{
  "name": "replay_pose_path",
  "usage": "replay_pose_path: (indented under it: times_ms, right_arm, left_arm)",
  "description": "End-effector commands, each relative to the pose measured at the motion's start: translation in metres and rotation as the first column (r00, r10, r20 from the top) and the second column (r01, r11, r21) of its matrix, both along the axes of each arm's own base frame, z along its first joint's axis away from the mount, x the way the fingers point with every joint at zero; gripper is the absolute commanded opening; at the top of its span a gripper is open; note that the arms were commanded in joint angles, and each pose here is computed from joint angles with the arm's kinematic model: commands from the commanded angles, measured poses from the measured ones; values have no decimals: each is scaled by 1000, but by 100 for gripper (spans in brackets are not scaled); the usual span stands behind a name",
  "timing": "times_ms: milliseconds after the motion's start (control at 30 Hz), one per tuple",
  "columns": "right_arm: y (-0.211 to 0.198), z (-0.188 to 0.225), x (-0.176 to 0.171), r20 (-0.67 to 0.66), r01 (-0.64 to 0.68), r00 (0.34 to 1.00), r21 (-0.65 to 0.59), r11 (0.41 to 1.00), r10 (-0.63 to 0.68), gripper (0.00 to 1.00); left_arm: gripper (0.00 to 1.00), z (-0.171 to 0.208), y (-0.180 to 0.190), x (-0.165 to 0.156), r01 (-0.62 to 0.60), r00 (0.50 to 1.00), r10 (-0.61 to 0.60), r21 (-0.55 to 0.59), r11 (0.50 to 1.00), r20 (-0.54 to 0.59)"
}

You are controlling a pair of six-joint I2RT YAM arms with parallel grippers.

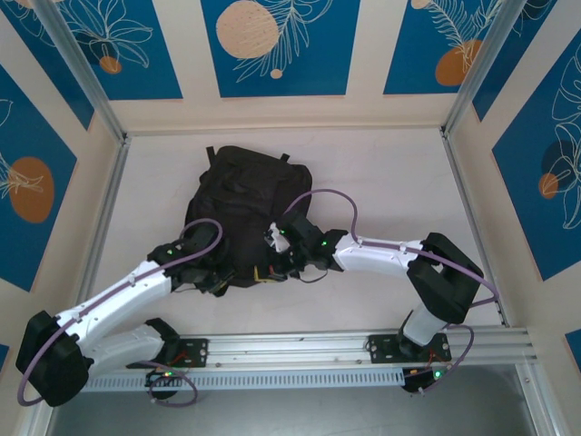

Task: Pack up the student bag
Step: Zip the student bag at the center of the table.

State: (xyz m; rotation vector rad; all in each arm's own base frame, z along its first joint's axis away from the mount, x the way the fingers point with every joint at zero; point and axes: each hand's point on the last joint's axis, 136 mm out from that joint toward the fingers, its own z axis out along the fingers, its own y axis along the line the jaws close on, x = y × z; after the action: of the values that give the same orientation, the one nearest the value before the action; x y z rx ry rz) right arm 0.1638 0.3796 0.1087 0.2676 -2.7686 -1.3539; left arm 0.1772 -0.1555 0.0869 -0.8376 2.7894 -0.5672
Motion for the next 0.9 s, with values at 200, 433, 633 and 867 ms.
replay_pose_path:
  times_ms: [200, 433, 633, 867]
  right_arm:
    - [-24, -9, -2, 7, 2, 1000, -82, 997, -1, 0]
    - [-58, -9, 17, 47, 71, 997, -128, 989, -65, 0]
    - [-79, -3, 43, 74, 138, 989, -134, 981, -129, 0]
    - [-96, 4, 75, 79, 236, 971, -131, 963, -228, 0]
  left_arm:
    - [0, 4, 23, -6, 3, 999, -6, 102, 995, 35]
    - [0, 9, 40, -16, 4, 998, -12, 117, 993, 66]
    - [0, 12, 52, -21, 16, 997, -27, 154, 988, 70]
    - [0, 14, 55, -22, 24, 996, -37, 157, 987, 81]
